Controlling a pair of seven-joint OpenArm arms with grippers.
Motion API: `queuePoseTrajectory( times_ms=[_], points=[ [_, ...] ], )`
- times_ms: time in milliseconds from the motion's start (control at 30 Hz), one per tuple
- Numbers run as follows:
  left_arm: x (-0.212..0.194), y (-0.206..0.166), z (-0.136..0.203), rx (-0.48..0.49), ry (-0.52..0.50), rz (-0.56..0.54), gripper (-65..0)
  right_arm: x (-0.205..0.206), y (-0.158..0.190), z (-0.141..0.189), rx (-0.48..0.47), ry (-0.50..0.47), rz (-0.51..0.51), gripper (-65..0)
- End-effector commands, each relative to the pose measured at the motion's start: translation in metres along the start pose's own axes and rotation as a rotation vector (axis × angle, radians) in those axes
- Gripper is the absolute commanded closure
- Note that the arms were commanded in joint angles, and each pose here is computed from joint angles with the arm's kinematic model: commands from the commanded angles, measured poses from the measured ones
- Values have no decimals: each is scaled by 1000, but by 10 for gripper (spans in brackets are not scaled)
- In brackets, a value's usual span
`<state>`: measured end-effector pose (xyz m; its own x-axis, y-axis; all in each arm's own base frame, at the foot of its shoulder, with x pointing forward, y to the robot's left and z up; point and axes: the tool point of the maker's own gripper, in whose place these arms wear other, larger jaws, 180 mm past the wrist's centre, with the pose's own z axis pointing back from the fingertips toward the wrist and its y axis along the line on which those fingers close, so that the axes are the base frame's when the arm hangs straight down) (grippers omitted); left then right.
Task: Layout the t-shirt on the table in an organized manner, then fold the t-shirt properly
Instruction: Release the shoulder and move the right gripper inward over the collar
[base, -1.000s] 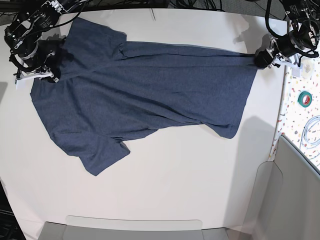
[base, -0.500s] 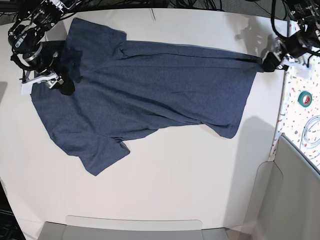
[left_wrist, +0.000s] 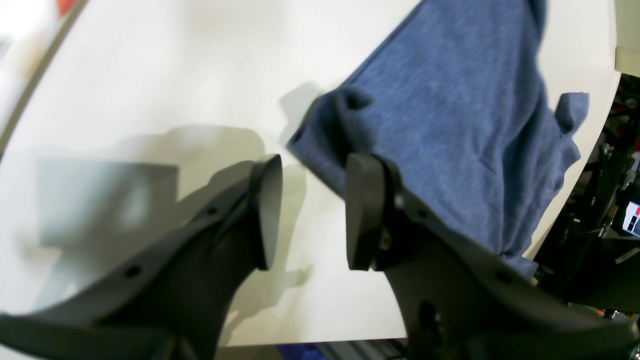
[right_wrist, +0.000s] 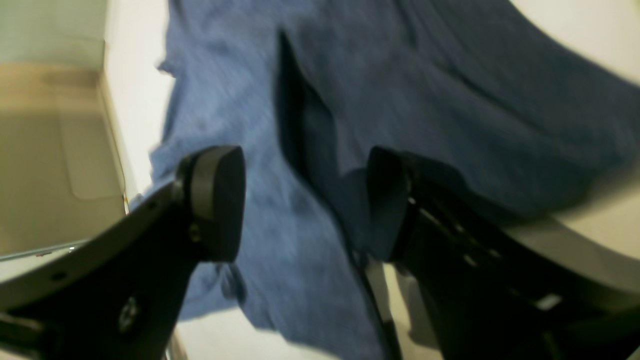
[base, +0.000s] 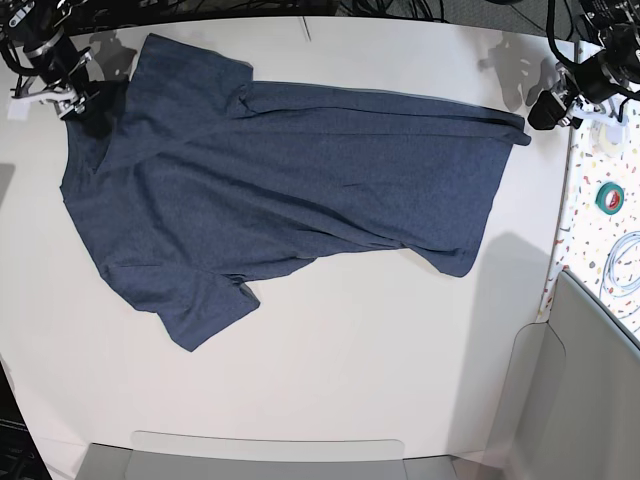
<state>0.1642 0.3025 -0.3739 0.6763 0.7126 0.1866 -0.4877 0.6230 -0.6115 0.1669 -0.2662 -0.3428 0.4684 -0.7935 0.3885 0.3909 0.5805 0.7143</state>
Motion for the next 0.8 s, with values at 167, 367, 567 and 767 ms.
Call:
queuePoseTrajectory(
  times_ms=[167, 367, 567, 767],
  points=[
    [7, -6, 6, -12, -14, -23, -215, -20, -5, 22, 21, 19, -42, -380],
    [8, -6, 7, -12, -17, -22, -215, -31, -13, 24, -12, 50, -53, -380],
    [7, -6, 6, -13, -14, -22, -215, -68, -1, -2, -3, 181, -28, -379],
    [7, -6, 6, -13, -17, -21, -215, -92, 5, -17, -20, 270, 8, -379]
  ],
)
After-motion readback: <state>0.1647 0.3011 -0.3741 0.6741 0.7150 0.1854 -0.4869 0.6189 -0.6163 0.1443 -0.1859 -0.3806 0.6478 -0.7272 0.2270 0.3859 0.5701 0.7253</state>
